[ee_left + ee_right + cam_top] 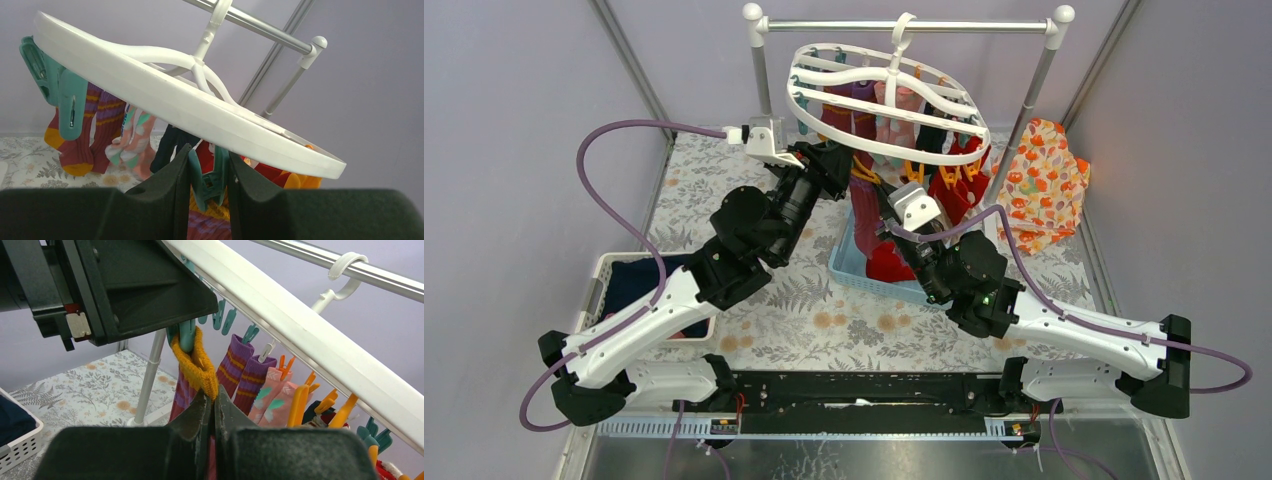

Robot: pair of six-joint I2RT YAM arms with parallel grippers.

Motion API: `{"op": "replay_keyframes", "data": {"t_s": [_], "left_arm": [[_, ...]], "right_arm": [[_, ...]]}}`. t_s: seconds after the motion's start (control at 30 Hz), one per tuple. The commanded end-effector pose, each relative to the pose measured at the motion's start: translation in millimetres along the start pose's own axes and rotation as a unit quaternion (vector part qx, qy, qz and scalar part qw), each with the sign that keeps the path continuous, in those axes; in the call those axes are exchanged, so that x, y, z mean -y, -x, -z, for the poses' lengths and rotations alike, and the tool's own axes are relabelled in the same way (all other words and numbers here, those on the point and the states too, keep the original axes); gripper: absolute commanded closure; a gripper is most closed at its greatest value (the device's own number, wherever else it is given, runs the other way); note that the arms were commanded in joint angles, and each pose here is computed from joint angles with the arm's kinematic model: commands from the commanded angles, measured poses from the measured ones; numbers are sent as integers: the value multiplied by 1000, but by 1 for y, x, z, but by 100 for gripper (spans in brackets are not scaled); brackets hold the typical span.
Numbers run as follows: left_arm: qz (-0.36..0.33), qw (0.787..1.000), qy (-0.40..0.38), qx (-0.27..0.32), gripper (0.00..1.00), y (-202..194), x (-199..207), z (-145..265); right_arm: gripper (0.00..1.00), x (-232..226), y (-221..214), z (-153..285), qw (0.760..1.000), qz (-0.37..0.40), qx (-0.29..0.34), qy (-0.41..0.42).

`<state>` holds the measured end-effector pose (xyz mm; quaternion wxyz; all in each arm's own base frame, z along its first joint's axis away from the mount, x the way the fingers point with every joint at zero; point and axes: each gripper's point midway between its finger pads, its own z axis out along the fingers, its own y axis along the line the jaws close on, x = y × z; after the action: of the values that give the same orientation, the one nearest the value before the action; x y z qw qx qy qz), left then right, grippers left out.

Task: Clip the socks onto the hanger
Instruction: Clamp the sock onto the hanger.

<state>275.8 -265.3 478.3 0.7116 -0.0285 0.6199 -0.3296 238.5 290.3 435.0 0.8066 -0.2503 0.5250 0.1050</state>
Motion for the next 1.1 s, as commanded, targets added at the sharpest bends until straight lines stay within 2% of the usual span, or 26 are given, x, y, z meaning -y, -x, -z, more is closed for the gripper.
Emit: {"op": "replay_keyframes", "data": {"t_s": [0.0,0.1,0.3,0.53,0.67,0.83,0.93,1.07], "left_arm": [[4,1000,-3,19,88,10,2,0],[6,1000,-3,19,85,9,2,1],[14,1000,-8,20,64,11,3,4],[18,1000,-13,19,32,13,1,9],[22,999,-19,18,21,16,3,13],[13,999,-42,4,10,11,1,28],[3,998,-63,-1,9,5,-6,45],[-13,995,-104,-3,1,-3,-15,75]], "right_arm": [[100,8,33,-2,998,-40,47,-11],[100,8,34,-1,998,-45,51,-9],[100,6,32,-1,998,-45,48,-6],[99,6,31,-2,998,-46,47,-8],[96,7,30,-1,998,-46,46,-9],[72,7,25,4,998,-41,38,-5],[51,5,18,11,999,-39,30,11],[22,-11,1,27,997,-34,-2,68]]}}
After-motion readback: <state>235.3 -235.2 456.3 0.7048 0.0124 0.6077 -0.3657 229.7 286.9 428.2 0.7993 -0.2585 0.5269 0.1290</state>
